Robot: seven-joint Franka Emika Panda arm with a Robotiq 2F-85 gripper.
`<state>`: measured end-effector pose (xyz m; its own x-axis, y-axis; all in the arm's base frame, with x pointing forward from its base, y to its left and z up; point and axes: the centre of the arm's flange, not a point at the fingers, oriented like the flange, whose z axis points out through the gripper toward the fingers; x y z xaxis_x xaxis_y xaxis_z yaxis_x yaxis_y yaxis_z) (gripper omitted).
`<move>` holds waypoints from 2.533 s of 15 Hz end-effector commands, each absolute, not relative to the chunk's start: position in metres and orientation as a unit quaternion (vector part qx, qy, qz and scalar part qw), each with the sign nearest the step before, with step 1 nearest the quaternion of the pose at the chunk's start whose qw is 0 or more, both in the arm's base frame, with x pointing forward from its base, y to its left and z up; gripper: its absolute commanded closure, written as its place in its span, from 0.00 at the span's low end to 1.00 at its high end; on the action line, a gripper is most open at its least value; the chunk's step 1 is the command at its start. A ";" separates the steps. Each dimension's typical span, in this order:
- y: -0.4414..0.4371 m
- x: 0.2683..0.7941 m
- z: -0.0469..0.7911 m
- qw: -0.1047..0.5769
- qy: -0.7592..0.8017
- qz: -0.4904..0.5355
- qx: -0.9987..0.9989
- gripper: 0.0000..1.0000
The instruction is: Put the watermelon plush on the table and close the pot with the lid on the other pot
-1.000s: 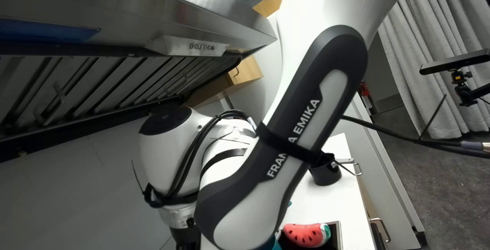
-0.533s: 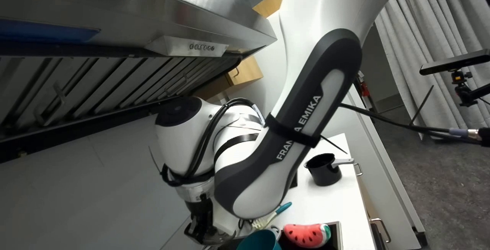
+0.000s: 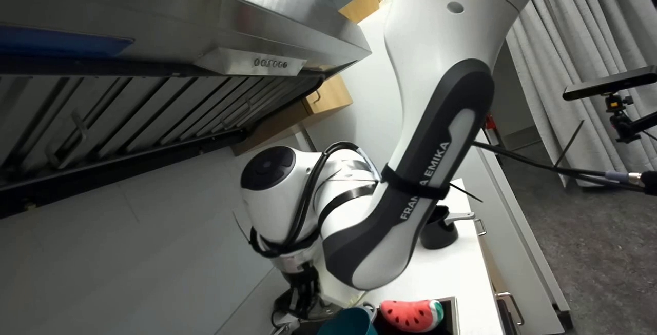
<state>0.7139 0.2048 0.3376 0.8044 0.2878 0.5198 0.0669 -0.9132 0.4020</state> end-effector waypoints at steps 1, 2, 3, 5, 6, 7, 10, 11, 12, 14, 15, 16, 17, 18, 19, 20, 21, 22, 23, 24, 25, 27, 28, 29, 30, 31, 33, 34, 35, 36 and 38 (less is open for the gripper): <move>0.199 0.703 0.327 0.203 0.112 0.283 0.931 0.97; 0.200 0.702 0.324 0.205 0.117 0.279 0.931 0.97; 0.202 0.702 0.321 0.208 0.122 0.275 0.931 0.97; 0.206 0.702 0.319 0.211 0.130 0.271 0.930 0.97; 0.208 0.702 0.318 0.213 0.134 0.268 0.930 0.97; 0.210 0.701 0.317 0.214 0.138 0.265 0.930 0.97; 0.214 0.696 0.313 0.224 0.154 0.254 0.928 0.97; 0.214 0.694 0.311 0.230 0.160 0.250 0.927 0.97; 0.214 0.692 0.309 0.237 0.167 0.245 0.925 0.97; 0.215 0.689 0.306 0.248 0.180 0.239 0.921 0.97; 0.215 0.688 0.305 0.254 0.184 0.236 0.920 0.97; 0.216 0.688 0.303 0.258 0.186 0.233 0.919 0.97; 0.217 0.687 0.302 0.262 0.187 0.229 0.919 0.97; 0.220 0.686 0.301 0.266 0.189 0.226 0.918 0.97; 0.221 0.685 0.299 0.269 0.191 0.223 0.917 0.97; 0.222 0.684 0.299 0.272 0.194 0.220 0.916 0.97; 0.224 0.684 0.298 0.274 0.195 0.218 0.916 0.97; 0.225 0.683 0.298 0.276 0.196 0.216 0.916 0.97; 0.226 0.683 0.297 0.277 0.196 0.214 0.916 0.78; 0.226 0.683 0.297 0.278 0.196 0.211 0.916 0.60; 0.228 0.682 0.296 0.276 0.196 0.210 0.917 0.53; 0.229 0.682 0.295 0.274 0.195 0.209 0.918 0.39; 0.230 0.682 0.295 0.272 0.194 0.209 0.919 0.31; 0.230 0.682 0.295 0.272 0.194 0.209 0.919 0.24; 0.231 0.682 0.296 0.271 0.193 0.209 0.920 0.16; 0.231 0.681 0.296 0.271 0.193 0.208 0.920 0.08; 0.231 0.682 0.296 0.269 0.190 0.209 0.921 0.00; 0.232 0.682 0.297 0.266 0.188 0.209 0.922 0.00; 0.231 0.682 0.297 0.266 0.188 0.209 0.922 0.00; 0.231 0.681 0.297 0.266 0.188 0.209 0.922 0.00; 0.230 0.681 0.298 0.262 0.184 0.209 0.924 0.00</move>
